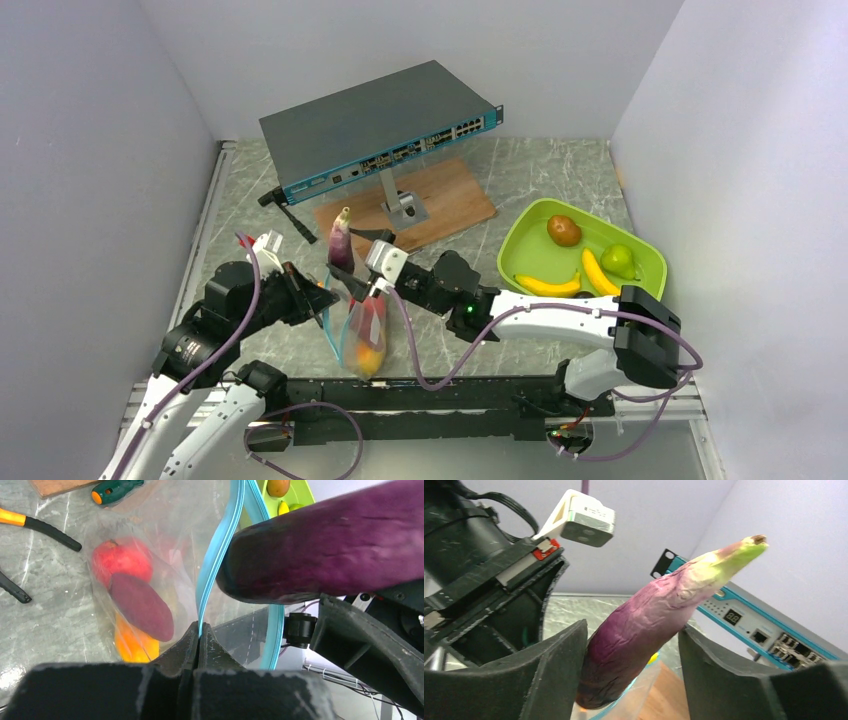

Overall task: Place the food in the zip-top bag and seal the zipper
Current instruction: Place the fake vegetable in the zipper food storage bag.

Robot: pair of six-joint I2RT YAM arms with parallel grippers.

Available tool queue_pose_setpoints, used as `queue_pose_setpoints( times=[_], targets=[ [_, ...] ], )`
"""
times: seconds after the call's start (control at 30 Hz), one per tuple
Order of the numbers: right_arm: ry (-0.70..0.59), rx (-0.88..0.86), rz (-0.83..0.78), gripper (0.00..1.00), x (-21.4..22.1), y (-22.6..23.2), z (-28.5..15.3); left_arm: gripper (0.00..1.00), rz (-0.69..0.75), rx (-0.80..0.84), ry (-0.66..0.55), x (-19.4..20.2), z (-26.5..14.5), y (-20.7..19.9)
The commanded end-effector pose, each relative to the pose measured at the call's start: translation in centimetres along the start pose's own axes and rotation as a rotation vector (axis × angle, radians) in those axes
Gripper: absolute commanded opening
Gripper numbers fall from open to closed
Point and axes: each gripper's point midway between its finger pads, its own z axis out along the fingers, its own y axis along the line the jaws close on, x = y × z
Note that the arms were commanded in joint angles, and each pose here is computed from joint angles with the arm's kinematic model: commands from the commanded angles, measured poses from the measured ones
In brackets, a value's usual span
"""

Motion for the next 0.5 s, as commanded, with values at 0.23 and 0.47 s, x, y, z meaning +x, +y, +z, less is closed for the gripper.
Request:
queue_pose_setpoints(
  times=[0.23, 0.47],
  targets=[
    [-0.057, 0.056, 0.014, 0.81, -2.28, -1.27, -0.86, 0.0, -0.004, 0.042, -0.022, -0.57, -0.74, -1.28],
    [-0.037, 0.073, 0.023, 0.8, -2.54, -1.76, -1.15, 0.0, -0.003, 0.044, -0.024, -0.64, -0.81, -1.37]
  ],
)
